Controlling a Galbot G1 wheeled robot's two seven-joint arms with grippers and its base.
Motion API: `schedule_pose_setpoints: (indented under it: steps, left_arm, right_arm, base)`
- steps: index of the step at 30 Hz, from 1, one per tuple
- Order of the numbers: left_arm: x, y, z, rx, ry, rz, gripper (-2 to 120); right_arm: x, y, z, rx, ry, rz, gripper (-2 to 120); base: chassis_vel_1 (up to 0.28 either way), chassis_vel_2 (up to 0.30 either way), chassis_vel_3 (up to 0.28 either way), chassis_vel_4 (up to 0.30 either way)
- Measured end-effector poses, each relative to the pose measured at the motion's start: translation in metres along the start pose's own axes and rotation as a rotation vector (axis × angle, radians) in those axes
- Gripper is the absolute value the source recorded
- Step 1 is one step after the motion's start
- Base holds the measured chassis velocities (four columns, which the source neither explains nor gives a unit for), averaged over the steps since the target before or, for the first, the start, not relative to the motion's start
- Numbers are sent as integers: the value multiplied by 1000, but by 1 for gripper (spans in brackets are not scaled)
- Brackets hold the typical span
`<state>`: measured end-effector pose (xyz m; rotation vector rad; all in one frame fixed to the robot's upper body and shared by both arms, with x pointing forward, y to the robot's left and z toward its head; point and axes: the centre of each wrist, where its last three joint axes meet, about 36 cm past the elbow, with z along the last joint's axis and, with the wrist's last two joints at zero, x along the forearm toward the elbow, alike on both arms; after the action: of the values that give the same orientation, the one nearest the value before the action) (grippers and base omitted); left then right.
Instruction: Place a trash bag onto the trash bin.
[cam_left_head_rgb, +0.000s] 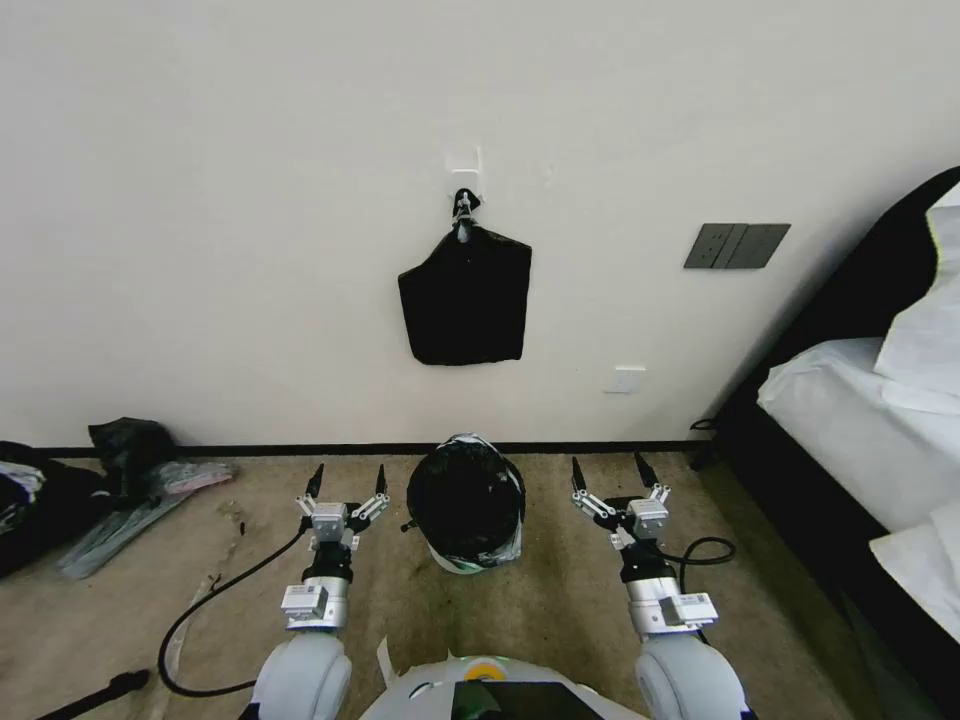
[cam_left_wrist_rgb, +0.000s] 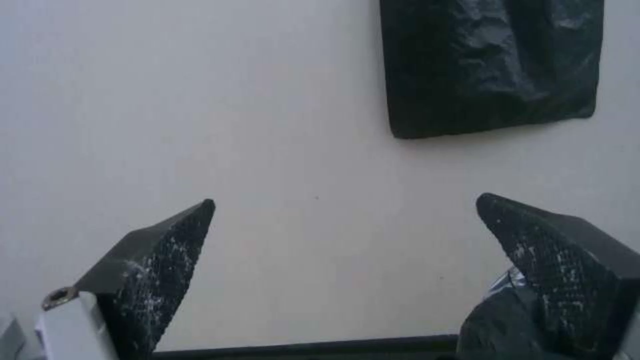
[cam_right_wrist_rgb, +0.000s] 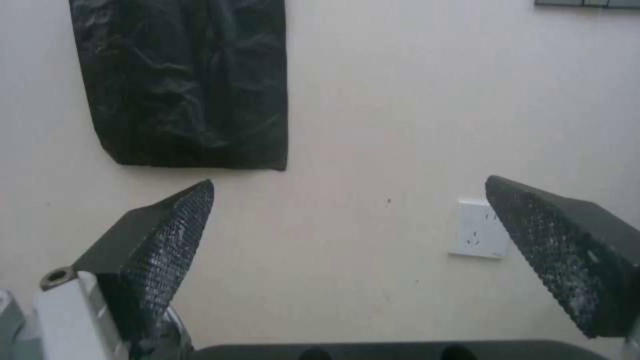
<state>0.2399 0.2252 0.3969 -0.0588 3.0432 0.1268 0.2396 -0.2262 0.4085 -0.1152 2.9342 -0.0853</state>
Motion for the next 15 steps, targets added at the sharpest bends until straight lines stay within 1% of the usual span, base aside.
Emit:
schedule_pose_setpoints:
  steps: [15]
  left_arm:
    - [-1,0,0,4,4,-2,100]
  right_arm:
    - [-1,0,0,-3,5,0,100]
  base:
    - [0,0,0,0]
